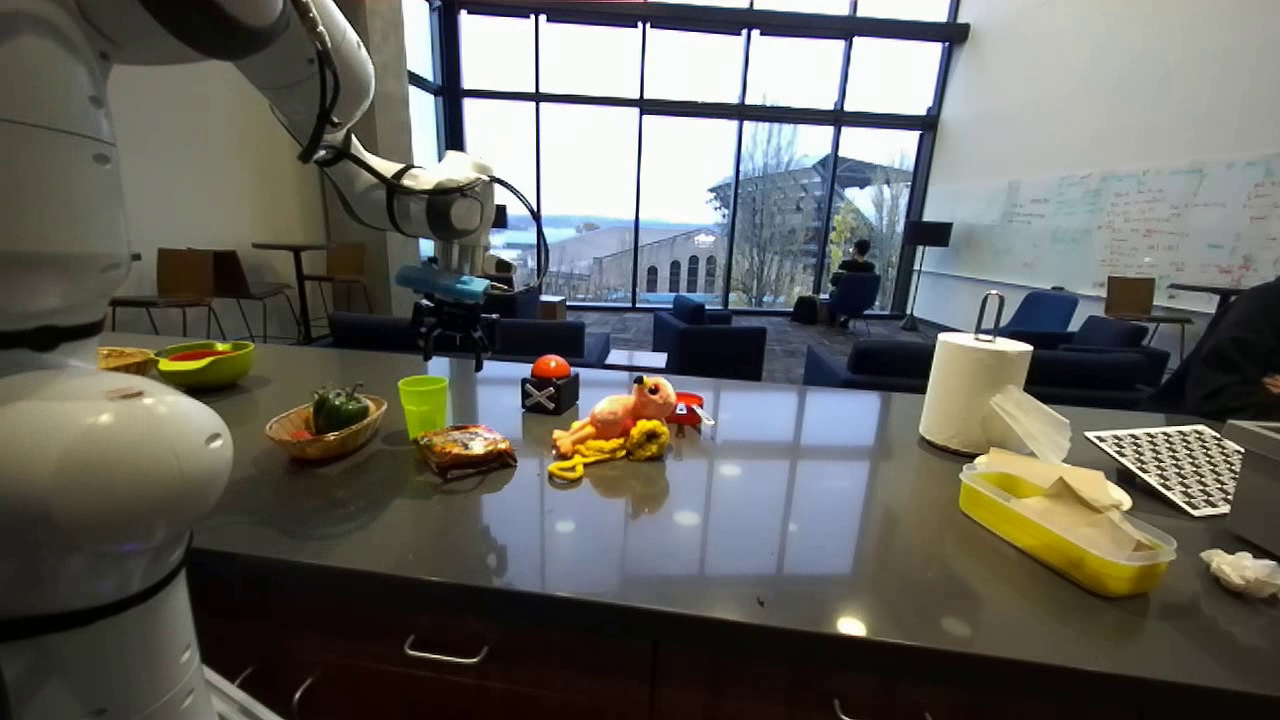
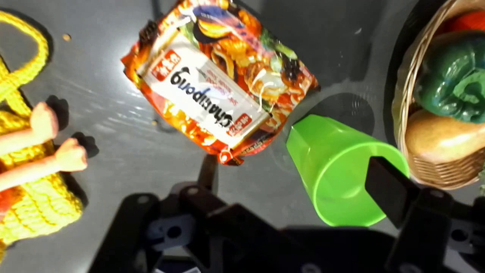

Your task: Move the yellow cup to the right.

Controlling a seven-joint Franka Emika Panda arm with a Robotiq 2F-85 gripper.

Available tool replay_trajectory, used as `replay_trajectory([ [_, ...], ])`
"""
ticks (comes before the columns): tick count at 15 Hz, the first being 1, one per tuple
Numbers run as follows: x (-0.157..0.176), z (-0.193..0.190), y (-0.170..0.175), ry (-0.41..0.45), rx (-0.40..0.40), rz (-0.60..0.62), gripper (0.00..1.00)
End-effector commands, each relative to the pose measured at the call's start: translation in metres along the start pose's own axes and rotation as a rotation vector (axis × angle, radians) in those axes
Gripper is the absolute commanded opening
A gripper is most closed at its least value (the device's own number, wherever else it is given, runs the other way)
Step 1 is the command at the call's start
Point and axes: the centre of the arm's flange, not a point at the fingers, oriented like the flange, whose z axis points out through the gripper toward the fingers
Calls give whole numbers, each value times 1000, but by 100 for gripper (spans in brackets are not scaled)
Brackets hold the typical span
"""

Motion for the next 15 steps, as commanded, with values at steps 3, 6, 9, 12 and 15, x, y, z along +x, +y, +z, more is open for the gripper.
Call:
replay_trajectory([
  [3,58,40,-25,90,17,48,100],
  [6,68,65,-29,96,11,70,100],
  [9,70,83,-26,74,1,99,100],
  [12,63,85,-21,56,-1,122,100],
  [15,60,80,-20,54,-6,134,69],
])
